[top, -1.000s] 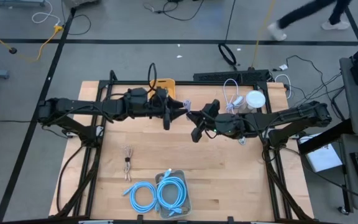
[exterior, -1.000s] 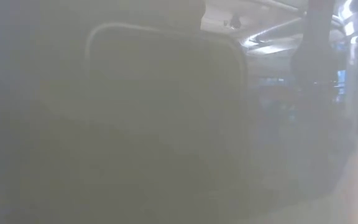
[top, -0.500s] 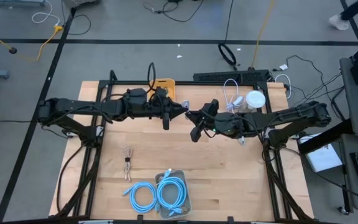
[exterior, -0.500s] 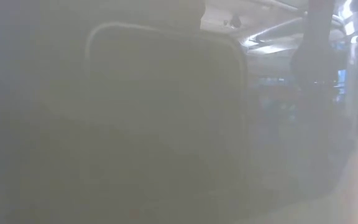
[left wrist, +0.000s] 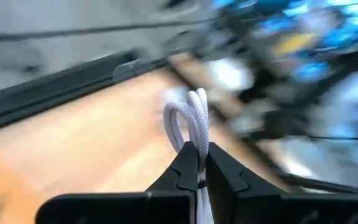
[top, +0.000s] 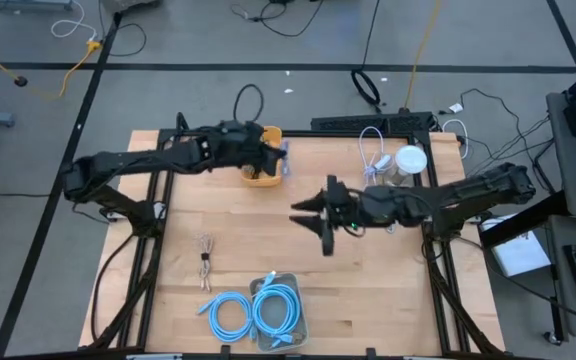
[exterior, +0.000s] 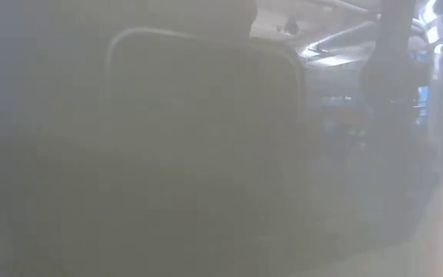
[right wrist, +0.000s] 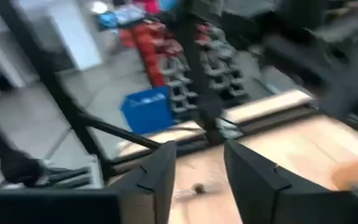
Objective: Pick & Place USB Port
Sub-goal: Put the purple charger cable into the yellow bin
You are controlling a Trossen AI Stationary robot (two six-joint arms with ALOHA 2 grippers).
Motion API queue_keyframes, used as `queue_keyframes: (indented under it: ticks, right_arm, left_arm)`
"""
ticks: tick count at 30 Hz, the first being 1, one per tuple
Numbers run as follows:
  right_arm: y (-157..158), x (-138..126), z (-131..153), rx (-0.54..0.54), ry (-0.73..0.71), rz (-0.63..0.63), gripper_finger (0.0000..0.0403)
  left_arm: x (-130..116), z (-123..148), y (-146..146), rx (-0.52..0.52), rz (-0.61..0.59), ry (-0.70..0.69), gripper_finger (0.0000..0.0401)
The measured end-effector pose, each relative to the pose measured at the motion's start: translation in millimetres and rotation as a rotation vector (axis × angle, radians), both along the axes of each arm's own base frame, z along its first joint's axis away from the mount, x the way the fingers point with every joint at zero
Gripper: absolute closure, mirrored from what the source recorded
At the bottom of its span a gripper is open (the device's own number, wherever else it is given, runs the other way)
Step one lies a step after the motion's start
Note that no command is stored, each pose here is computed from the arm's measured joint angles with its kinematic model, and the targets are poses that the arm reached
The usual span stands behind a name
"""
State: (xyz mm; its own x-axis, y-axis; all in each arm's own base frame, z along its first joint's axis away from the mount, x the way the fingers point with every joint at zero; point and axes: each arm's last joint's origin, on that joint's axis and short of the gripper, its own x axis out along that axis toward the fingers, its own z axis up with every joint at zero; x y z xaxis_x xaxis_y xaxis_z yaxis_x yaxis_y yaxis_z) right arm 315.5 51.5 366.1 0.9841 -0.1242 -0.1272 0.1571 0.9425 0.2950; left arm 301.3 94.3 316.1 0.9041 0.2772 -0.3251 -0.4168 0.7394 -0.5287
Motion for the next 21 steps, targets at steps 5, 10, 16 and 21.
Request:
queue_keyframes:
  ticks: [5, 10, 16, 21]
  right_arm:
    - [6, 1, 5, -0.048, -0.066, -0.002, 0.0237]
    - [8, -2, 10, -0.033, -0.094, 0.017, 0.0217]
    - [8, -4, 13, -0.037, -0.102, 0.011, 0.0216]
    - [8, -4, 14, -0.037, -0.115, 0.008, 0.0221]
  left_arm:
    - [-10, -1, 20, -0.046, 0.011, 0.028, 0.0392]
    - [-21, -11, 39, -0.099, 0.095, 0.101, 0.0392]
    - [-39, -25, 57, -0.151, 0.219, 0.255, 0.0392]
    - [-45, -42, 69, -0.172, 0.261, 0.389, 0.0392]
